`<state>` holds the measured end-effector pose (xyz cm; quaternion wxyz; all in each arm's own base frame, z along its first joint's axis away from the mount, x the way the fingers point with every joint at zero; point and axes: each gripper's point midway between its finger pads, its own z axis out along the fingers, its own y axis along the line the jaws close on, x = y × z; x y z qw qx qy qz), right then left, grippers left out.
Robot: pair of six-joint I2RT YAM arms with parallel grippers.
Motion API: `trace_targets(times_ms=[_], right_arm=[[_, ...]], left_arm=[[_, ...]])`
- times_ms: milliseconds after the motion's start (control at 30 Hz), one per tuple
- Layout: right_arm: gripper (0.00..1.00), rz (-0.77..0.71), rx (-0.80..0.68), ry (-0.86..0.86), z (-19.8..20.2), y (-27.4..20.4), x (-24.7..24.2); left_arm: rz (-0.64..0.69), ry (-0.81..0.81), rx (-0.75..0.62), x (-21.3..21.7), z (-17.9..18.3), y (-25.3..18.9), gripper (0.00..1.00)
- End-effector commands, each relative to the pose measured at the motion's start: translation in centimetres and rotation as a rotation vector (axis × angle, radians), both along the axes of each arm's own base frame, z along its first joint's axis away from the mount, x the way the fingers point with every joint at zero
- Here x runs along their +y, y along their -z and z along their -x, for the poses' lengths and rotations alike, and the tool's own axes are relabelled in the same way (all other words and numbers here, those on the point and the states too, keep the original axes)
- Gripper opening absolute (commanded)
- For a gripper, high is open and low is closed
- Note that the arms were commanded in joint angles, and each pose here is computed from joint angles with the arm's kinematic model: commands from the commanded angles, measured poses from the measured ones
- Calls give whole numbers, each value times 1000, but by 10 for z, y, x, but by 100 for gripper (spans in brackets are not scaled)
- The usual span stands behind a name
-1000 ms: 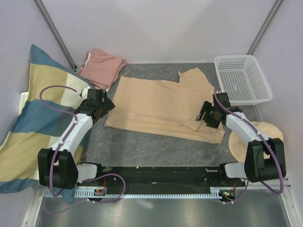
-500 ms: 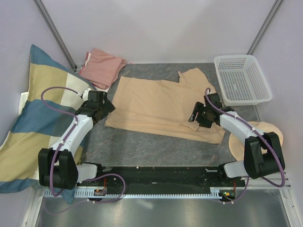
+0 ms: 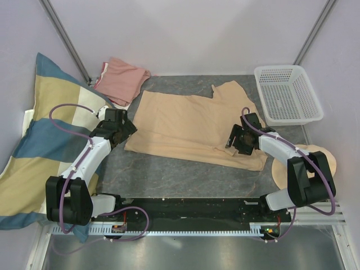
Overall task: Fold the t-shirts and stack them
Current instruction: Fold the flattened tshirt in 1/3 of the way
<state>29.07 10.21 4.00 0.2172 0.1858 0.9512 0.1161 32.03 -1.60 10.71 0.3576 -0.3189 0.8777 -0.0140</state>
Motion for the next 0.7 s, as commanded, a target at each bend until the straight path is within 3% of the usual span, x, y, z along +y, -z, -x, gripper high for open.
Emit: trace_targets(times_ms=[0,67,200,467,500,667], right_arm=[[73,7,13,17,3,9,0],[72,5,14,16,4,10,1],[37,6,5,20,4,8,0],[8,-2,-15,22,2,0,1],[0,-8,-19,21,2,-2,2],[0,-40,-49,13,-7,-14,9]], left_arm=[[-21,23,-31,0,-5,-7,98],[-21,23,-31,0,-4,-6,98],[-20,23,-26,0,-4,-5,98],[-15,25,-22,-1,-4,-4,98],[-16,24,-24,-1,-5,-4,98],[-17,26,-19,-1,-3,-3,98]])
